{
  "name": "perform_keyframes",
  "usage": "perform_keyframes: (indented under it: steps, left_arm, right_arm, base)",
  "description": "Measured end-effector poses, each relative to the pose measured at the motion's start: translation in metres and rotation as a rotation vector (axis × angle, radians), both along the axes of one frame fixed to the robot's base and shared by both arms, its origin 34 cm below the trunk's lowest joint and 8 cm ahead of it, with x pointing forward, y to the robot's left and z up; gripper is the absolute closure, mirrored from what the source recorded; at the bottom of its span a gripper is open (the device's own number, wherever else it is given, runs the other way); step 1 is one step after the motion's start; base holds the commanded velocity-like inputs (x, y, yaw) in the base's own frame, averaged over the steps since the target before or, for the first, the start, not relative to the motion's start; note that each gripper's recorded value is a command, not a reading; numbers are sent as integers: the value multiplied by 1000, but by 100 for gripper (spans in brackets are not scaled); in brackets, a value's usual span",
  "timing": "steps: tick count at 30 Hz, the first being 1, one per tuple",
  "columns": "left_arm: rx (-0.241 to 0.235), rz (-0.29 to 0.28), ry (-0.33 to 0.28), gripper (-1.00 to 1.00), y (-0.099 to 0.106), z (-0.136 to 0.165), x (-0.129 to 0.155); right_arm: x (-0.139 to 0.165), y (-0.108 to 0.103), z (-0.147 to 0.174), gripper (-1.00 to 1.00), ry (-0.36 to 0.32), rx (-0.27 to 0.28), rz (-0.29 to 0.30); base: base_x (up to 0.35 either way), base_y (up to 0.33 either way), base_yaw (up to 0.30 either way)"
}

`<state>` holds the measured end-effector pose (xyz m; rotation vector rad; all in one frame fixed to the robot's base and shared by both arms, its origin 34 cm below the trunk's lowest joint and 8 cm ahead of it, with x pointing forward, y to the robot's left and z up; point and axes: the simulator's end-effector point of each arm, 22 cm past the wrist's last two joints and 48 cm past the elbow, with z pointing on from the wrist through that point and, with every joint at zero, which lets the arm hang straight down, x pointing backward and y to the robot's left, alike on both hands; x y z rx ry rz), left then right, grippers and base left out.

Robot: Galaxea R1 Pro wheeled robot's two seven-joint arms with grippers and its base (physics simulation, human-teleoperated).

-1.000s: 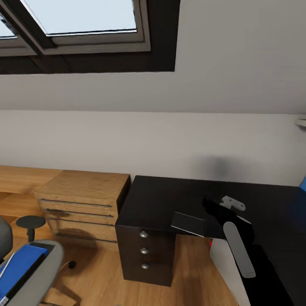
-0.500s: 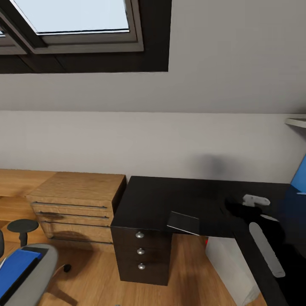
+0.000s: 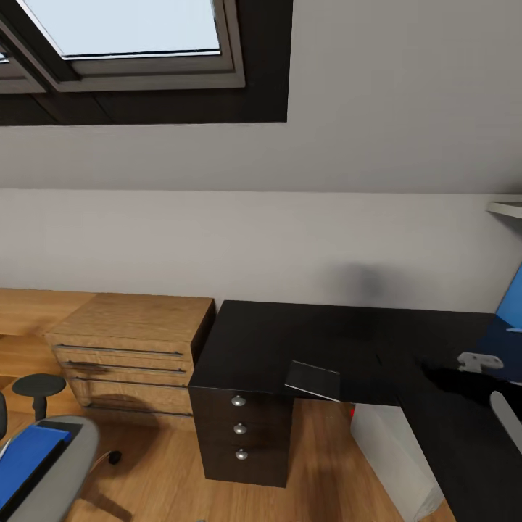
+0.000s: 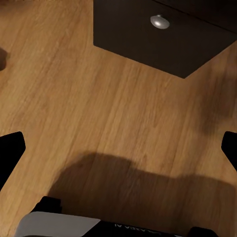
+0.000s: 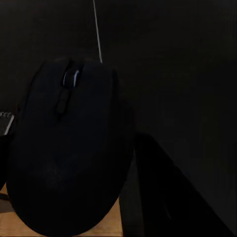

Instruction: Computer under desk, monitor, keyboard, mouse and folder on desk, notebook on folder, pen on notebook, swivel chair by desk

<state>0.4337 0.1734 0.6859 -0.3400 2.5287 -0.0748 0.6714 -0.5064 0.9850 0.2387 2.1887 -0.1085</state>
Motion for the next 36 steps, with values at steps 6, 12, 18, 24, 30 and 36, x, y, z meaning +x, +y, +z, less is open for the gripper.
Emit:
perform_keyframes:
  steps: [6, 12, 18, 24, 30, 36]
  left_arm:
    - [0, -2, 0, -100, -1, 0, 0]
    - [1, -2, 0, -100, 0, 0, 0]
    - [-1, -2, 0, -100, 0, 0, 0]
    - [-4, -3, 3, -100, -1, -1, -1]
    - [-2, -6, 15, -100, -1, -5, -6]
    - [-3, -8, 14, -100, -1, -5, -5]
  right_arm:
    - [-28, -59, -41, 100, 97, -44, -81]
    - [-48, -91, -66, 100, 140, -62, -114]
    - [-52, -107, -55, 100, 113, -35, -171]
    - [-52, -108, -55, 100, 110, -32, -177]
    - [-51, -110, -53, 100, 101, -33, -181]
    - [-51, -110, -52, 100, 101, -34, -181]
  base:
    - [0, 0, 0]
    - [0, 0, 0]
    - [-7, 0, 0]
    - [-216, -16, 0]
    - [-186, -234, 0]
    - [-18, -117, -19]
